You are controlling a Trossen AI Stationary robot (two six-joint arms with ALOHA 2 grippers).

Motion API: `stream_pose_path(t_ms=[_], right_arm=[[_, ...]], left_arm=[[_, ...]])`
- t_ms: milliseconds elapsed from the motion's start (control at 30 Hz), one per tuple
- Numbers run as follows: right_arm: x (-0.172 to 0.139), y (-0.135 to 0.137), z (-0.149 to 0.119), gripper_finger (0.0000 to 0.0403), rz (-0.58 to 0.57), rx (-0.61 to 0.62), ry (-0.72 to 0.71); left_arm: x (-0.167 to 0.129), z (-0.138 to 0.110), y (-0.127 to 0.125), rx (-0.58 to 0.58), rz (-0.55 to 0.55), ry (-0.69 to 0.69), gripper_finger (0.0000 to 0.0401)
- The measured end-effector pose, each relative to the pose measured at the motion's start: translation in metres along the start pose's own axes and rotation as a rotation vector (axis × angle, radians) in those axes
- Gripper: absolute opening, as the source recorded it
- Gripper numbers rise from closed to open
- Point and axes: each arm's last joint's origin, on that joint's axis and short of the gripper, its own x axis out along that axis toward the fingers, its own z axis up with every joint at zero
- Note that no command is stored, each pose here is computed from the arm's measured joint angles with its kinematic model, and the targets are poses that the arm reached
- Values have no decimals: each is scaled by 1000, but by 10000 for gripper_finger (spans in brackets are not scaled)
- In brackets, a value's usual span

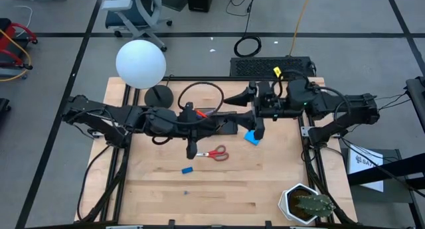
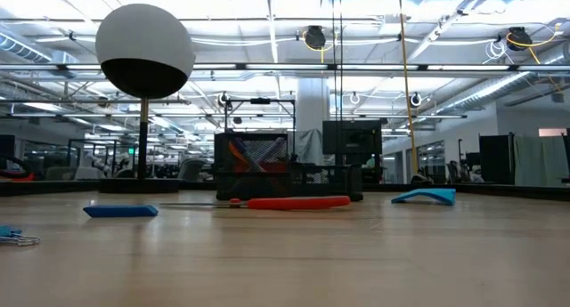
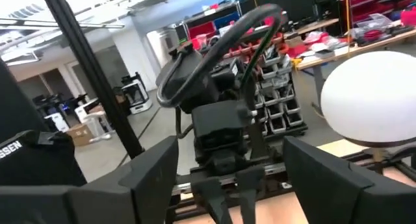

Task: Pick and place office supplies into organizer
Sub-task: Put the black pen into the black desk organizer

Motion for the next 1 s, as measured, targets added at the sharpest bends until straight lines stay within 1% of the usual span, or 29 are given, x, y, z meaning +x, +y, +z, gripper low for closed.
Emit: stream_pose_path(t_ms=[167,400,500,700,867,933,1000], right_arm=[[5,2,-4,281,21,2,10],[14,0,-11,278,11,-3,40],[17,0,-13,279,10,-3,39],[25,-2,-20,278,-1,-11,67],[38,-4,-32,261,-13,-15,100],[42,-5,-35,244,-17,-9,109],[44,-6,-37,218,-20,-7,113]], left_arm=[[1,3,3,-12,1,-22,29],[0,10,0,-23,-37,-87,30],[0,10,0,-25,-38,-92,33],[0,12,0,-26,-42,-109,27],[0,16,-1,-36,-52,-150,34],[0,16,-1,-34,-53,-154,33],[0,16,-1,-26,-52,-154,29]])
